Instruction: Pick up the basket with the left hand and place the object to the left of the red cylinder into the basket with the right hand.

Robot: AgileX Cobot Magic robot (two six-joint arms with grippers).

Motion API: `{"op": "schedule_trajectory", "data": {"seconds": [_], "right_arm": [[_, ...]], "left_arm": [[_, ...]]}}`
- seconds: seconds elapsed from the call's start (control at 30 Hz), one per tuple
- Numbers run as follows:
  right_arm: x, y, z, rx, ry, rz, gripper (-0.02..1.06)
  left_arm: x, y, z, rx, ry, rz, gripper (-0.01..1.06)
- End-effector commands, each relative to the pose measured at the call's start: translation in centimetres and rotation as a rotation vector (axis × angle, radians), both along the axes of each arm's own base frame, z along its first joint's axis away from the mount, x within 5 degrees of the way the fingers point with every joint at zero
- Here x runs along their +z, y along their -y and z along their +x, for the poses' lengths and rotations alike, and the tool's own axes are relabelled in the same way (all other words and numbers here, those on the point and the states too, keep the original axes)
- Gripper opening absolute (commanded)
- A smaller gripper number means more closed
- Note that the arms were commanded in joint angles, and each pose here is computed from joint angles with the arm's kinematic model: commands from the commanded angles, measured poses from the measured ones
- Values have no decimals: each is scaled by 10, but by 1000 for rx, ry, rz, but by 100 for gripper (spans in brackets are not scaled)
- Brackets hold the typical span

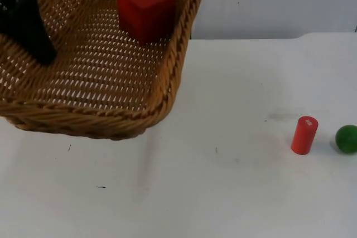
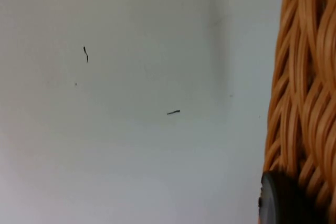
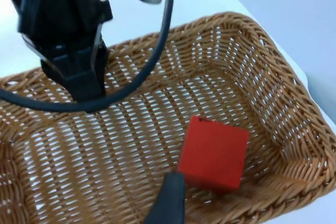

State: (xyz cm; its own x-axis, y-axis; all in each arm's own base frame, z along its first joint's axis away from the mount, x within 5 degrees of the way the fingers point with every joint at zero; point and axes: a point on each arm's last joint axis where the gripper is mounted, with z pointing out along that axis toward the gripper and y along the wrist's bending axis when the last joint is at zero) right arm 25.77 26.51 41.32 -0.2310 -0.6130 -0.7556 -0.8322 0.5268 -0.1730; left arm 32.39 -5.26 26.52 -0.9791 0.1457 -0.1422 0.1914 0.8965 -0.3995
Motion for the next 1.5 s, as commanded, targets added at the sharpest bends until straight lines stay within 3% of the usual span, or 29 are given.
{"op": "schedule_trajectory", "data": {"seconds": [0.0, 0.53, 1.47], "right_arm": [[4, 0, -4, 6, 12, 14, 77], [4, 0, -4, 6, 12, 14, 77], [4, 0, -4, 7, 5, 20, 77]], "left_arm": [[2, 5, 4, 17, 26, -50, 0], [-62, 8, 40, 25, 23, -74, 0], [-110, 10, 84, 23, 24, -75, 0]]}}
